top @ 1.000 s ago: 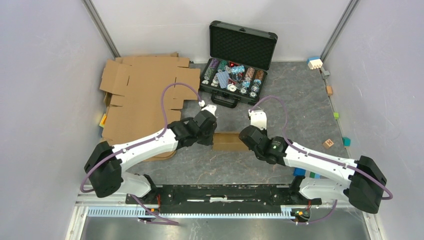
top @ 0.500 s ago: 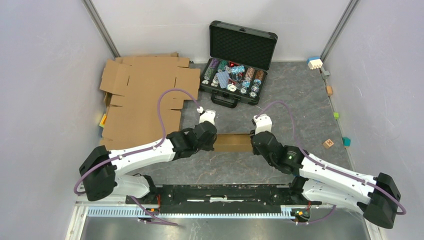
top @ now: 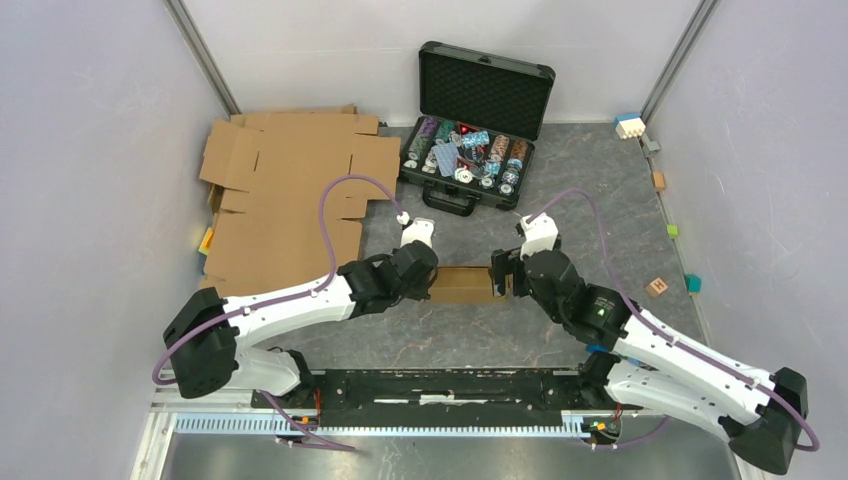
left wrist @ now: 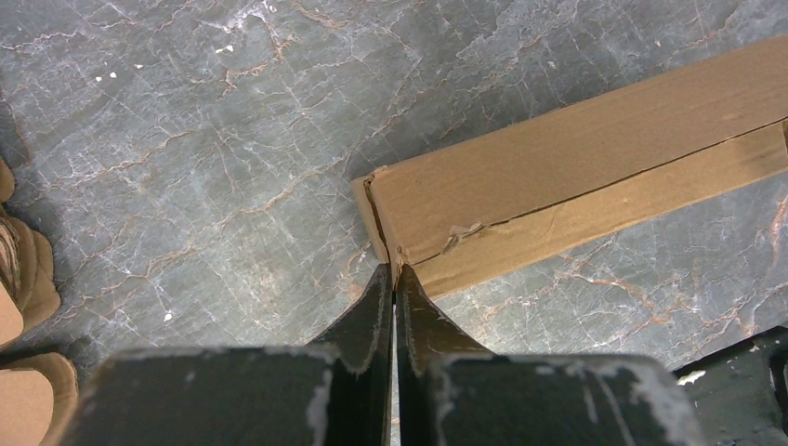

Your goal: Fold the paper box

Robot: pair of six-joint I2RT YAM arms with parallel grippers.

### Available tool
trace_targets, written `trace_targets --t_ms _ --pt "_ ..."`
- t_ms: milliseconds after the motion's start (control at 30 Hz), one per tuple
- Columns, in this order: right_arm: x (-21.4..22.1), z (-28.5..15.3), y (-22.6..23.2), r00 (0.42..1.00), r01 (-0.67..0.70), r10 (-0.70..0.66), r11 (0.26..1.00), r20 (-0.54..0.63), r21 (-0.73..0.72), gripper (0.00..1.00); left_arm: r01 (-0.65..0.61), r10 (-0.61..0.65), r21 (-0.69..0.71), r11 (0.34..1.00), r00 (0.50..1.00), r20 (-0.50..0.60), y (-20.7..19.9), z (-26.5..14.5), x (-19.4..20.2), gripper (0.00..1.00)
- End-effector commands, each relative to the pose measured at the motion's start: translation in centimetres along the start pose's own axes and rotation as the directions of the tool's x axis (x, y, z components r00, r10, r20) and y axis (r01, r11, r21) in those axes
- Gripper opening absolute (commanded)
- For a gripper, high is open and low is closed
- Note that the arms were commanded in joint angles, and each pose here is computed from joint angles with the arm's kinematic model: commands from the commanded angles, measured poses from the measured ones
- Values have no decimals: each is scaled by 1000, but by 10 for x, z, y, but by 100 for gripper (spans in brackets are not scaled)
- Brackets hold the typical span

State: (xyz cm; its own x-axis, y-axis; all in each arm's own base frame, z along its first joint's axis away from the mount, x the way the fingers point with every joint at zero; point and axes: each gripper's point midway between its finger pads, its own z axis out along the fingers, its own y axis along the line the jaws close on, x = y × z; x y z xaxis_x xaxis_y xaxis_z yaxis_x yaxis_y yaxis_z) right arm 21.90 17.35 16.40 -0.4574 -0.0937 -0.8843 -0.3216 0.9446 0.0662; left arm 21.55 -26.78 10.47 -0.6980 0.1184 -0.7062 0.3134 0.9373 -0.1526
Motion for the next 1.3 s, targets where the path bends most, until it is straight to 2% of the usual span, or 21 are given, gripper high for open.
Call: trace_targets --t_ms 0,233,367,467,667,833,933,1067,1167,1267 --pt "-33 3 -1 995 -82 83 996 62 -19 92 -40 39 -35 999 999 -33 5 3 8 2" --pt "-17 21 -14 992 -123 122 992 25 30 77 -44 43 -32 999 999 -33 4 2 9 2" --pt "5 24 -24 994 -105 105 993 -3 62 54 -51 50 -30 998 998 -31 4 2 9 2" --pt "19 25 -31 995 -95 97 992 -19 85 44 -53 52 -35 998 998 -31 4 2 10 2" --pt "41 24 -29 994 -83 86 995 -62 53 41 -57 56 -29 998 998 -32 2 2 10 3" --pt "49 24 -27 994 -83 86 996 -70 33 41 -50 50 0 999 998 -32 -3 -2 8 17" --pt "44 24 -25 995 -86 87 996 -56 24 45 -51 51 4 999 998 -25 -4 -3 6 14" --pt "16 19 -19 998 -70 69 998 -9 -7 47 -60 60 -3 998 998 -26 -3 -2 6 11" --pt "7 19 -11 999 -38 37 998 -14 -47 50 -60 60 6 998 998 -25 -4 -4 5 21" --pt "9 22 -6 999 -18 16 998 -34 -65 52 -58 58 23 998 998 -15 -6 -8 3 27"
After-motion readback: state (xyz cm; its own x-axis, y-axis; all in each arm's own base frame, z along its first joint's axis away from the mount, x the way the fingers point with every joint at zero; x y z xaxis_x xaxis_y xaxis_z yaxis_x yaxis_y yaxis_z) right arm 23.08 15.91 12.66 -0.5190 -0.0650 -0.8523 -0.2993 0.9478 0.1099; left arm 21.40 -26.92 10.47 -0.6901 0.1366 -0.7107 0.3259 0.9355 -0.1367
